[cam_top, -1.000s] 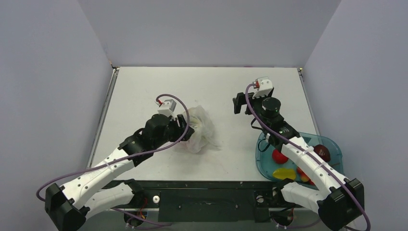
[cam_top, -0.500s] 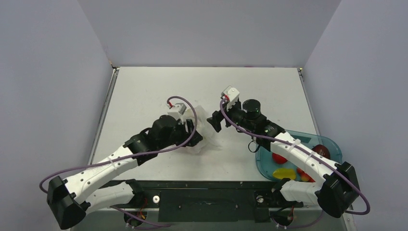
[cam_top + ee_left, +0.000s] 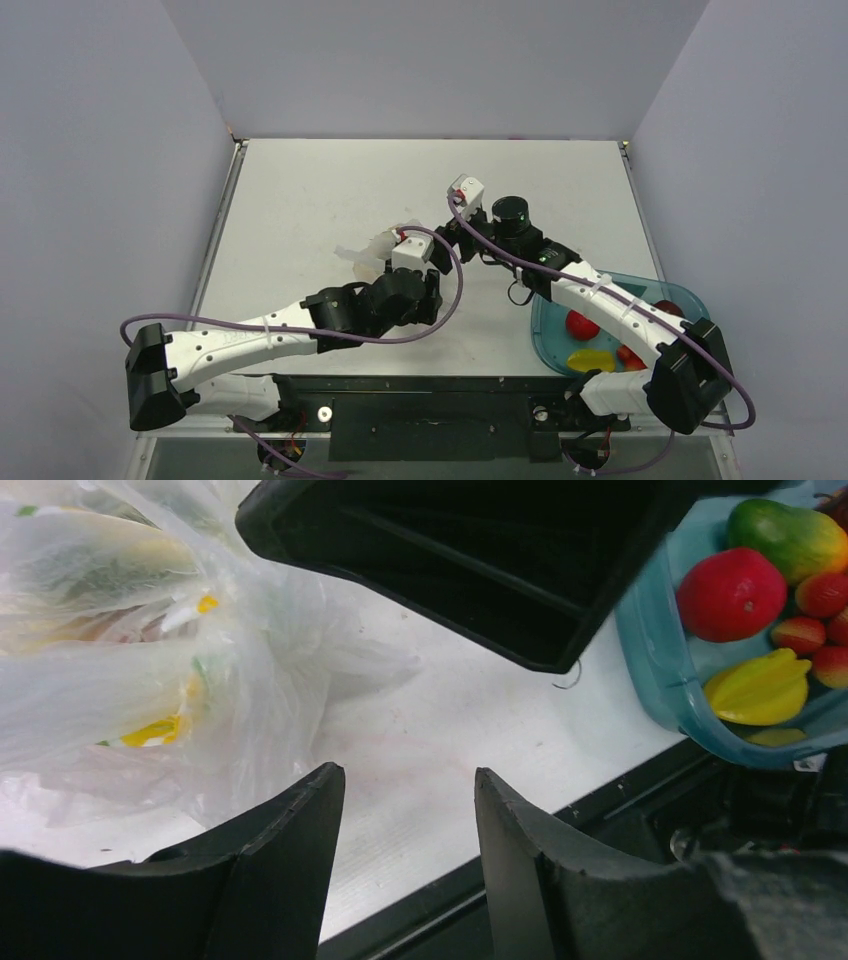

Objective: Take the fake fruits out of the plastic bag
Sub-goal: Untie the plastic bag at the center of the board.

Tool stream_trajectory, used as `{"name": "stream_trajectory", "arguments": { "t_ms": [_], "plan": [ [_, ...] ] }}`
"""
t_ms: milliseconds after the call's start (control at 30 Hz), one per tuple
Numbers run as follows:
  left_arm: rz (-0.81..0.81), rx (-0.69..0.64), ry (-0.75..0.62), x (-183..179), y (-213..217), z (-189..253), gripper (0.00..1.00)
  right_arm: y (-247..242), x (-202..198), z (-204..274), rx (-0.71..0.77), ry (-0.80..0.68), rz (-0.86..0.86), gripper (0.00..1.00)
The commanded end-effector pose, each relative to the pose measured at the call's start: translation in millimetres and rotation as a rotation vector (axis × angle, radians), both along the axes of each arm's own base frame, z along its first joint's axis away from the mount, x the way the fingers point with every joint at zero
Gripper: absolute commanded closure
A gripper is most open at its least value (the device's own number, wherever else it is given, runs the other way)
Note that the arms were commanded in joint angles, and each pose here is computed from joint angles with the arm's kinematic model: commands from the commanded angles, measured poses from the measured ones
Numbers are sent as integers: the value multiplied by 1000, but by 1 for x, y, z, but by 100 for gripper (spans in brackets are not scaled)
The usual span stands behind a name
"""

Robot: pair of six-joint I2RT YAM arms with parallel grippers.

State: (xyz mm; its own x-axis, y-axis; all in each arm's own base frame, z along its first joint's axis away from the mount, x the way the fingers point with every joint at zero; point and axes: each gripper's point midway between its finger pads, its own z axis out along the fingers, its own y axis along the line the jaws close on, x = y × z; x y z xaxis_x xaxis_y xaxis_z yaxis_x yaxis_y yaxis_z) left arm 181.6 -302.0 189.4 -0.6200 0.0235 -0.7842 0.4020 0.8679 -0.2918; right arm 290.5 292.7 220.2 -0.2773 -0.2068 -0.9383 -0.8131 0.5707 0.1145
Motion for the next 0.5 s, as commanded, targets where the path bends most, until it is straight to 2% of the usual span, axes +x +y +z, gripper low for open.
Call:
{"name": "stream_trajectory", "arguments": {
  "t_ms": [0, 233, 467],
  "plan": [
    [124, 53, -164, 19, 18, 21, 50, 7, 7, 24, 82, 20, -3, 11],
    [206, 145, -201, 29, 33, 5, 43, 13, 13, 20, 107, 92, -15, 15],
    [245, 249, -191, 36, 34, -14, 45, 16, 10, 14, 84, 149, -3, 21]
  ]
}}
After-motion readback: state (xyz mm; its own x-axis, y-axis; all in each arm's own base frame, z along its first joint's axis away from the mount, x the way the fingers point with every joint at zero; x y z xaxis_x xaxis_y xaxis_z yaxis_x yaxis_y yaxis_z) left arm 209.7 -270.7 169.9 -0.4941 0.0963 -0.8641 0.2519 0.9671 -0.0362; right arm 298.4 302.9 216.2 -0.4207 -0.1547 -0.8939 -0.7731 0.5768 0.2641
